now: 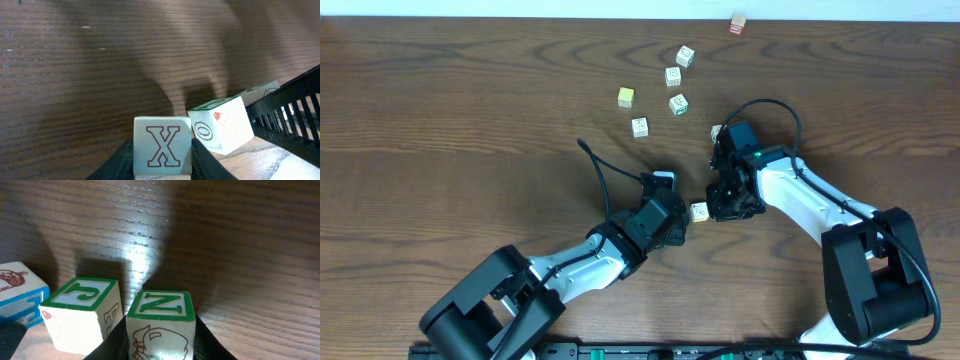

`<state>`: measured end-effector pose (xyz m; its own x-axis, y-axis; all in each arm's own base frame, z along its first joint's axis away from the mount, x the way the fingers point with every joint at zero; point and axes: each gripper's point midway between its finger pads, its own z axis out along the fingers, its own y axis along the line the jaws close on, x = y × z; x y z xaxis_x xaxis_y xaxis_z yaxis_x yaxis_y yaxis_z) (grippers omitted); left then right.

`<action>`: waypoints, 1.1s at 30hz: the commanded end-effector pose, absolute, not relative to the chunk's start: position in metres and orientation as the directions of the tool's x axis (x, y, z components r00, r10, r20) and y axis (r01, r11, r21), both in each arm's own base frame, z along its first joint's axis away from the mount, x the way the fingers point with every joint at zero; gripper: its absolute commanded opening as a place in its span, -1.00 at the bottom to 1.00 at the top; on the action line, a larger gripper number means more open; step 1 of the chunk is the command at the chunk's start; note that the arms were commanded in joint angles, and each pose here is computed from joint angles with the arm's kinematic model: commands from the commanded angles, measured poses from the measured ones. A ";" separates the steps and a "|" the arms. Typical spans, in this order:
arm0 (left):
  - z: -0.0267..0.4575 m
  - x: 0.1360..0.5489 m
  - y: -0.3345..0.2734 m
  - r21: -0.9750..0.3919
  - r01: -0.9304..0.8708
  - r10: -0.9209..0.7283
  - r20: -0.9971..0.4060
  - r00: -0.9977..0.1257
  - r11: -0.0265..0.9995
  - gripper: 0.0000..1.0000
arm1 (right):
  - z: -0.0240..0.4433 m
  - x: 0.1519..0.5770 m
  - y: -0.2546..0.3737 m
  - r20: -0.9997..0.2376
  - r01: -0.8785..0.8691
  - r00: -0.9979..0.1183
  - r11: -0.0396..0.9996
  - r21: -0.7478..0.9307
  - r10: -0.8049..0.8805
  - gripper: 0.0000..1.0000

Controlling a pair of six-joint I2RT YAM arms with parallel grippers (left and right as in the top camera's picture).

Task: Lift 3 blocks

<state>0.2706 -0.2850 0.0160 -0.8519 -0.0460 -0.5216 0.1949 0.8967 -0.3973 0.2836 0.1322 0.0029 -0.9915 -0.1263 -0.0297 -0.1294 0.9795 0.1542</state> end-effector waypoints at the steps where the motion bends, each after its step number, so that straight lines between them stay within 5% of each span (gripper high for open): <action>1: -0.003 0.264 -0.276 -0.360 0.167 -0.033 -0.489 -0.872 0.918 -0.25 | -0.008 0.265 0.133 0.031 -0.145 -0.988 0.977 0.157 -0.151 -0.76; 12: -0.005 0.262 -0.273 -0.345 0.170 -0.019 -0.481 -0.876 0.923 -0.03 | -0.009 0.268 0.128 0.022 -0.149 -0.988 0.981 0.126 -0.153 -0.39; 18: -0.003 0.262 -0.274 -0.344 0.177 -0.015 -0.488 -0.873 0.922 0.04 | -0.009 0.271 0.125 0.009 -0.151 -0.988 0.983 0.106 -0.152 0.01; 33: 0.002 0.269 -0.277 -0.331 0.210 0.008 -0.519 -0.855 0.920 0.15 | -0.008 0.289 0.128 -0.059 -0.146 -0.988 0.982 0.120 -0.140 0.12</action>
<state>0.2684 -0.2819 0.0085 -0.8562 -0.0202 -0.5163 0.2021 0.9066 -0.3705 0.2895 0.1335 -0.0011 -0.9874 -0.1434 -0.0675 -0.1517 0.9784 0.1402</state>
